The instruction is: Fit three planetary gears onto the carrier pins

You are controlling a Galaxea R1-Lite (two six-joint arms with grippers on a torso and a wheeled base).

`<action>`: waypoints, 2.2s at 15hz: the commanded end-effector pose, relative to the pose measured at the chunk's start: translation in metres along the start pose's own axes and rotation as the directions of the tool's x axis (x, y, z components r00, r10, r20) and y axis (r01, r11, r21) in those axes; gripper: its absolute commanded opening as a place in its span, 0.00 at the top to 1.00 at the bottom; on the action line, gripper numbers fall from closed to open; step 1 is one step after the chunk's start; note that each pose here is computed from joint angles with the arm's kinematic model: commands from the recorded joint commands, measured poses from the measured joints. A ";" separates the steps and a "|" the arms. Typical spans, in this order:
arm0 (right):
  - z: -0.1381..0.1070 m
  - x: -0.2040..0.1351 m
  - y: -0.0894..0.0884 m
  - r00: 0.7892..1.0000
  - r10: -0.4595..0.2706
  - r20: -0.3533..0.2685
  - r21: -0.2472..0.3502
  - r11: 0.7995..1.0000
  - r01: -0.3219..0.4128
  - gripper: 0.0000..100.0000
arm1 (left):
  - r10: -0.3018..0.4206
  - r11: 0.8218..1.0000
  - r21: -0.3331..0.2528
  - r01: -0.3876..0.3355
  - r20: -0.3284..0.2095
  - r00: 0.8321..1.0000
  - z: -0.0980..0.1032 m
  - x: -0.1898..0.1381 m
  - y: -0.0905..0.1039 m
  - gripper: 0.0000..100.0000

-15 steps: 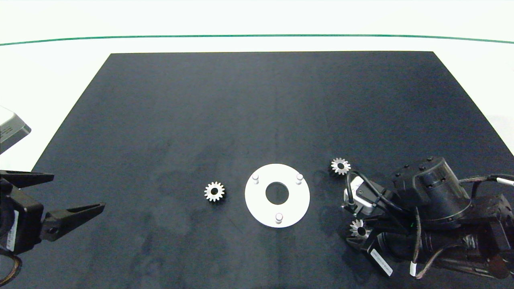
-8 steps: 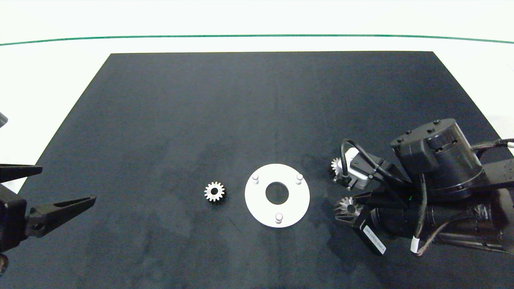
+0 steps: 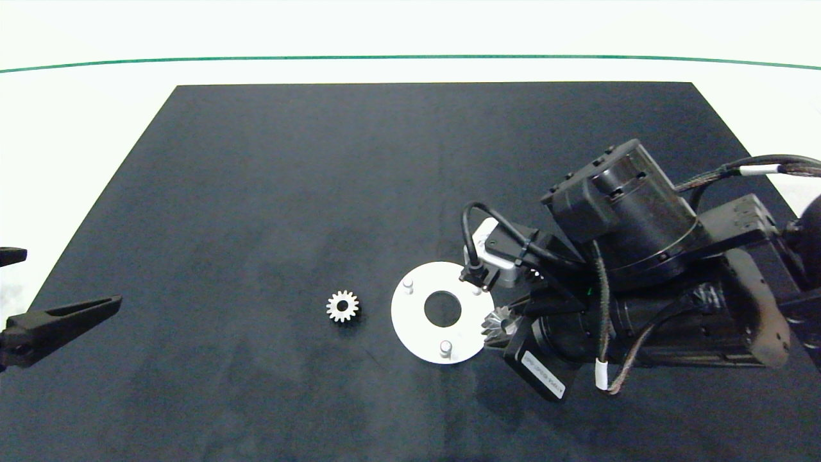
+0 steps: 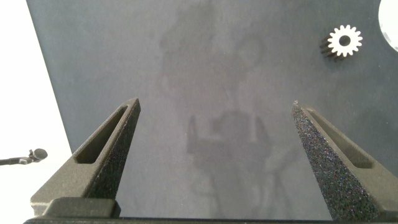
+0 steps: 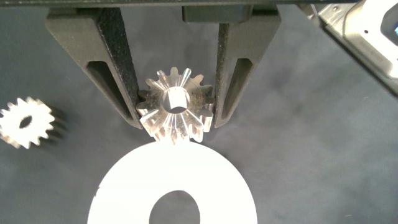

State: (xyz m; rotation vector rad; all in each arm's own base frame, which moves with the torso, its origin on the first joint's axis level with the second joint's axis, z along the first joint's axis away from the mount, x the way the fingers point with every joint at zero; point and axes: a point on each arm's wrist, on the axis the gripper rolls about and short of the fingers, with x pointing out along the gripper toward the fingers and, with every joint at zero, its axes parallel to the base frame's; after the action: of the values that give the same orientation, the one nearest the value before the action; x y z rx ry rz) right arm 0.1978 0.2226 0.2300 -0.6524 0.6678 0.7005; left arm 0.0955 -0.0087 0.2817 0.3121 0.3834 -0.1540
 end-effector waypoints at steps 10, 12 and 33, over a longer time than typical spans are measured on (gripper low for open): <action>0.027 0.037 0.030 0.998 -0.004 -0.064 -0.090 0.996 -0.001 0.90 | 0.031 1.000 -0.002 -0.031 -0.002 1.000 0.001 -0.002 0.003 0.00; 0.029 0.042 0.032 0.998 -0.002 -0.067 -0.093 0.996 -0.004 0.90 | 0.033 0.999 -0.003 -0.033 -0.001 0.999 0.001 -0.002 0.004 0.00; 0.034 0.060 0.037 0.993 -0.005 -0.114 -0.112 0.994 -0.008 0.90 | 0.056 0.998 -0.001 -0.056 -0.008 0.998 0.000 -0.002 0.006 0.00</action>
State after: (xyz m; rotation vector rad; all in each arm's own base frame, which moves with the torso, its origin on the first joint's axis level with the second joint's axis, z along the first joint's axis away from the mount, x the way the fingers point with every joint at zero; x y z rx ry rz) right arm 0.2167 0.2903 0.1972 -0.7942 0.7342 0.7086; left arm 0.0954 -0.0030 0.2847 0.3208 0.3790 -0.0969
